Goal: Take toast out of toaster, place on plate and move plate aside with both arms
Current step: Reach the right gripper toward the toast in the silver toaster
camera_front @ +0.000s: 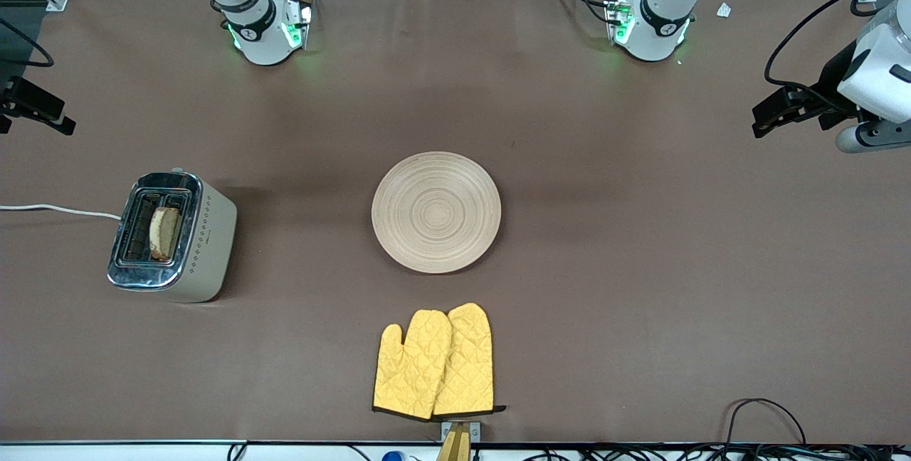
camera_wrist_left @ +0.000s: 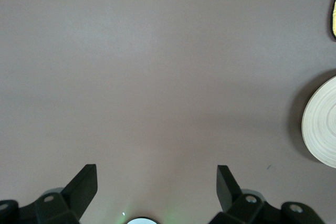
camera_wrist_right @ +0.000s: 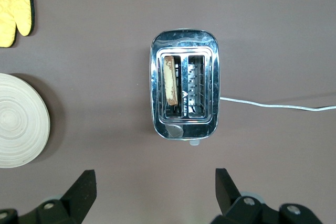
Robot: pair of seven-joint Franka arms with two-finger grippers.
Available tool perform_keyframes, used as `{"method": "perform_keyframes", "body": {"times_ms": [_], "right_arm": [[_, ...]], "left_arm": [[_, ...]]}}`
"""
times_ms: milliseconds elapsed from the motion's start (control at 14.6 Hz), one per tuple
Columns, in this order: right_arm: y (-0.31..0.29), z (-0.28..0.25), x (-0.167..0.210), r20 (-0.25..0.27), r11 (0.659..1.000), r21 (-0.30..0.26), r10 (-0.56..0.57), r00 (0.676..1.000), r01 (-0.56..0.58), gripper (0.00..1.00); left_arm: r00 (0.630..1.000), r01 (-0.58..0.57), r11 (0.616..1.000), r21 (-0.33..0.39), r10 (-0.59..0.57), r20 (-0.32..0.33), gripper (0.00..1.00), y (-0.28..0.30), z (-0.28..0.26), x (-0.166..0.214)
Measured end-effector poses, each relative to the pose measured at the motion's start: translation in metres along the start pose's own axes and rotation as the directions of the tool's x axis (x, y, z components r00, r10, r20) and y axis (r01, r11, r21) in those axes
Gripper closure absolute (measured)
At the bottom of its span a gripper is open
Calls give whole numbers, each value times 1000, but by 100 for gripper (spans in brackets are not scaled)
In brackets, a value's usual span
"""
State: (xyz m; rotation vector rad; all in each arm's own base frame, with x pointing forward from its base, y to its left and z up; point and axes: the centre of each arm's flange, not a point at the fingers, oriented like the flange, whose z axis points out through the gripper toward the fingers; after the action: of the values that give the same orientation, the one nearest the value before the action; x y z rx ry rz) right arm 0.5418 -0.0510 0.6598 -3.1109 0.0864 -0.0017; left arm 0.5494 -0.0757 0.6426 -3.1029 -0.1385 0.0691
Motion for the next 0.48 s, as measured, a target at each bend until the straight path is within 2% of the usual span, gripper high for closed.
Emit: {"method": "perform_keyframes", "body": {"times_ms": [274,480], "right_arm": [[1,2,1,2,1000,0,1,1000,-1,0],[3,12,5,22,1000,1,5,1000,-5,0]], "left_arm": [[1000,1,1000,0,-1,0,0,0,0,0],[1000,0,1000,0,0,0,0,0,0,0]]}}
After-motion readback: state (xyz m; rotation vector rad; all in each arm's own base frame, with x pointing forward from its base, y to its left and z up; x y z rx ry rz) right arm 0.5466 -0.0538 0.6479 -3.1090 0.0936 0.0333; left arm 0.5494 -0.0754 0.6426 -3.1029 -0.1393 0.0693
